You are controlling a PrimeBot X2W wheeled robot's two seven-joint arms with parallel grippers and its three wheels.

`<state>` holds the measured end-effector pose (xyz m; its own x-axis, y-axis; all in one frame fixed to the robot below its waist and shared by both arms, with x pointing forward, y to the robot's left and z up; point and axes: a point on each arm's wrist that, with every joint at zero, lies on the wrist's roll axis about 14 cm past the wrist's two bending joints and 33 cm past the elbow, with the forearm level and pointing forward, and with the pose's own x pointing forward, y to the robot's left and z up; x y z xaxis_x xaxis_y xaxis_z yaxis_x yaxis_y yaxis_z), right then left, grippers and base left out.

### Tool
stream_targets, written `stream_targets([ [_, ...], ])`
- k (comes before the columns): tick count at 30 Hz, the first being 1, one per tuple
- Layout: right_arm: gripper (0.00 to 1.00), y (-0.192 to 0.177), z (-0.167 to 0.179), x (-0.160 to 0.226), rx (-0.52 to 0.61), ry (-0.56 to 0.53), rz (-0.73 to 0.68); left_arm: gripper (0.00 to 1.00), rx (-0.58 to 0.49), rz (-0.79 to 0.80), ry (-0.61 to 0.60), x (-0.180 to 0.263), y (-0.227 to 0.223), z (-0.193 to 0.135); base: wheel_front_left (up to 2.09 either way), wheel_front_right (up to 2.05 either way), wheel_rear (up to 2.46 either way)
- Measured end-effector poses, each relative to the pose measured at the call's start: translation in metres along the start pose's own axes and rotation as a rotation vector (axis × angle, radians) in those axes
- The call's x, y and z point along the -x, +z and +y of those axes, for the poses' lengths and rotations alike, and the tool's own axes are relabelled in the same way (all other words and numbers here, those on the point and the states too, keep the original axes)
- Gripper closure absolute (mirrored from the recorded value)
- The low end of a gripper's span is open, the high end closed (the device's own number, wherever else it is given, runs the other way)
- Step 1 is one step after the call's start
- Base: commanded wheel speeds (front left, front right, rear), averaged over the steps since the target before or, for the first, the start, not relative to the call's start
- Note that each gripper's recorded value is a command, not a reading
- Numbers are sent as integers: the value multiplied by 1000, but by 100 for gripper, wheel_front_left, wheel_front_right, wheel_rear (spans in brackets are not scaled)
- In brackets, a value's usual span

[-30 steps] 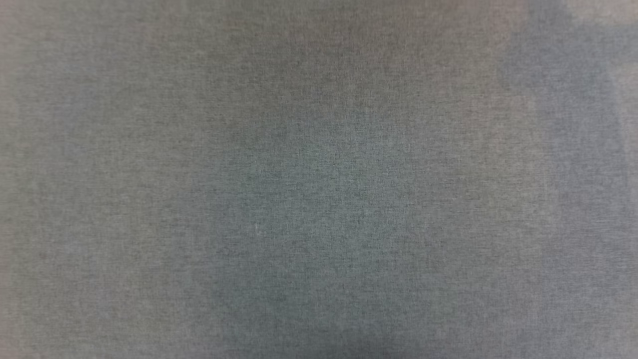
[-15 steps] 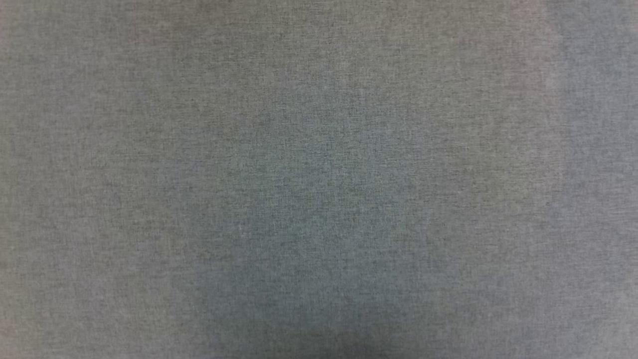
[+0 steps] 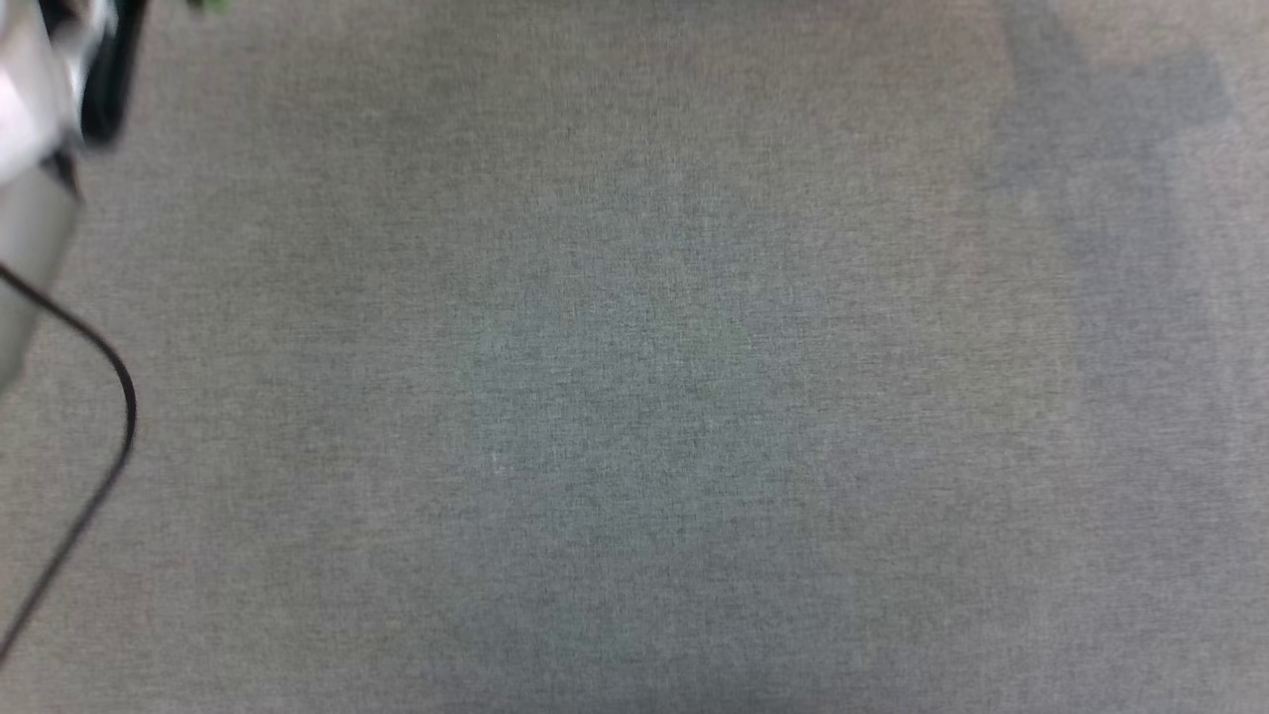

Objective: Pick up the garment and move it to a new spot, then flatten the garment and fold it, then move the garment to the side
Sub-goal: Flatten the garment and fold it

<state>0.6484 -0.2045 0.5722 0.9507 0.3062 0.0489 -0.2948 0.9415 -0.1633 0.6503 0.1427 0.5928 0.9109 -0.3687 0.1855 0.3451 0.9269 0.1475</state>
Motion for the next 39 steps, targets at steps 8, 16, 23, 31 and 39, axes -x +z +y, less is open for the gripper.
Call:
stream_targets([
  [8, 100, -45, 25, 77, -53, 36, 123, 100, 98, 168, 32, 101, -52, -20, 0, 0, 0],
  [16, 100, -75, 38, 158, -115, 23, 226, 100, 208, 310, 127, 195, -84, -34, 0, 0, 0],
  [23, 100, -107, 59, 246, -191, 0, 351, 100, 247, 420, 182, 273, -103, -56, 0, 0, 0],
  [31, 100, -132, 76, 313, -285, -52, 446, 100, 294, 481, 286, 331, -113, -62, 0, 0, 0],
  [39, 100, -158, 95, 366, -348, -65, 593, 100, 294, 540, 342, 374, -122, -66, 0, 0, 0],
])
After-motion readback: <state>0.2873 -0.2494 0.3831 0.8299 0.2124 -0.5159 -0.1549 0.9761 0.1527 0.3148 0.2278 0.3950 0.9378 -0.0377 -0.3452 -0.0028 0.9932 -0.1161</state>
